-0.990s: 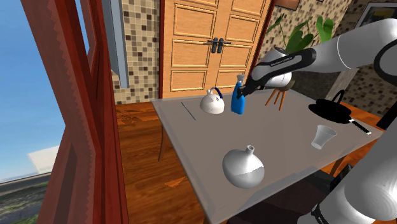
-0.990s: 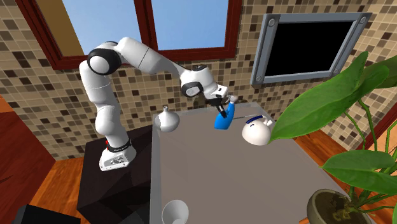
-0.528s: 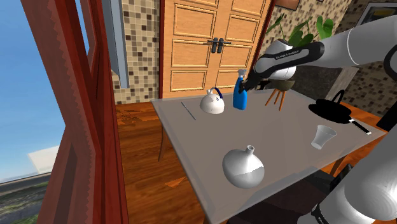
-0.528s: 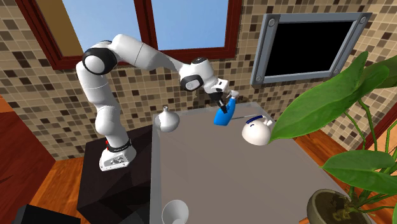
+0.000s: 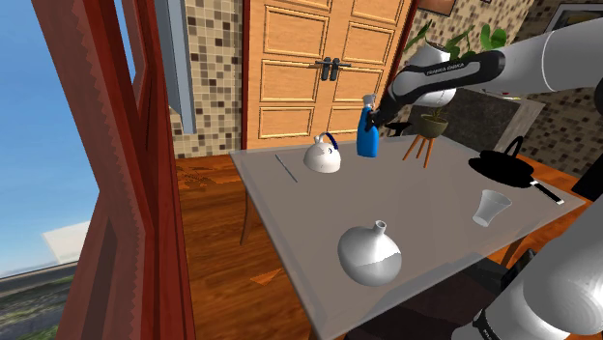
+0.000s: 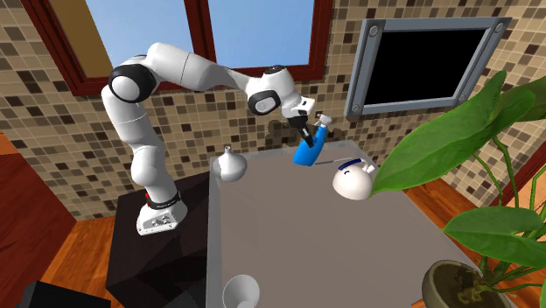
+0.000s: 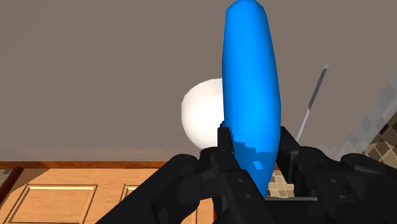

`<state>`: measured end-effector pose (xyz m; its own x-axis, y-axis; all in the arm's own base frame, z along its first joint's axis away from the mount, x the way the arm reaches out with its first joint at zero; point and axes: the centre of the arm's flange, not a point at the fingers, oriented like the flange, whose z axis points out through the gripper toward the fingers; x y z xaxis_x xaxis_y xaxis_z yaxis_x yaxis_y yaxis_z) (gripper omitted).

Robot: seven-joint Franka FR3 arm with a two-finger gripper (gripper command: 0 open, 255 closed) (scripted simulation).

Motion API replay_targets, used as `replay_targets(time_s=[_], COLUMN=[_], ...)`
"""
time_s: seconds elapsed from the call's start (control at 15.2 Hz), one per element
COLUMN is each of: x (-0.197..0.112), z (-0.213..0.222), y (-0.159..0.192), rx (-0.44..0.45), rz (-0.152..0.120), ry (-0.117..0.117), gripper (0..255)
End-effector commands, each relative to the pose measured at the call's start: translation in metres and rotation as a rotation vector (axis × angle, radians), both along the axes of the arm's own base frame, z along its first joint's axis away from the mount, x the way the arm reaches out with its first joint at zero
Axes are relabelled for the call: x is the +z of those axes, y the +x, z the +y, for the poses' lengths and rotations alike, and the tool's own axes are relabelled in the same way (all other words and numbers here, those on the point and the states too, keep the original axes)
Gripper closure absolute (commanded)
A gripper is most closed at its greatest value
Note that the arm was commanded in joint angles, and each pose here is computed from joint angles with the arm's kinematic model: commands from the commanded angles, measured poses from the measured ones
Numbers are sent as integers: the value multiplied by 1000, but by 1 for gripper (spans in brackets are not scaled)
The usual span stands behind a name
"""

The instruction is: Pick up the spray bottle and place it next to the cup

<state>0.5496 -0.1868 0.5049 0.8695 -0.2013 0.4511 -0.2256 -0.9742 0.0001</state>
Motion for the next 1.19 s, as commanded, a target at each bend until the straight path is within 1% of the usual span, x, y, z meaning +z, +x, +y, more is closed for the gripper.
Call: replay_targets(time_s=[0.0,1.12], x=[11,101], z=[0,0], y=[-1,-1], rx=[0,0], rz=[0,0], ry=[0,0], gripper=[255,255])
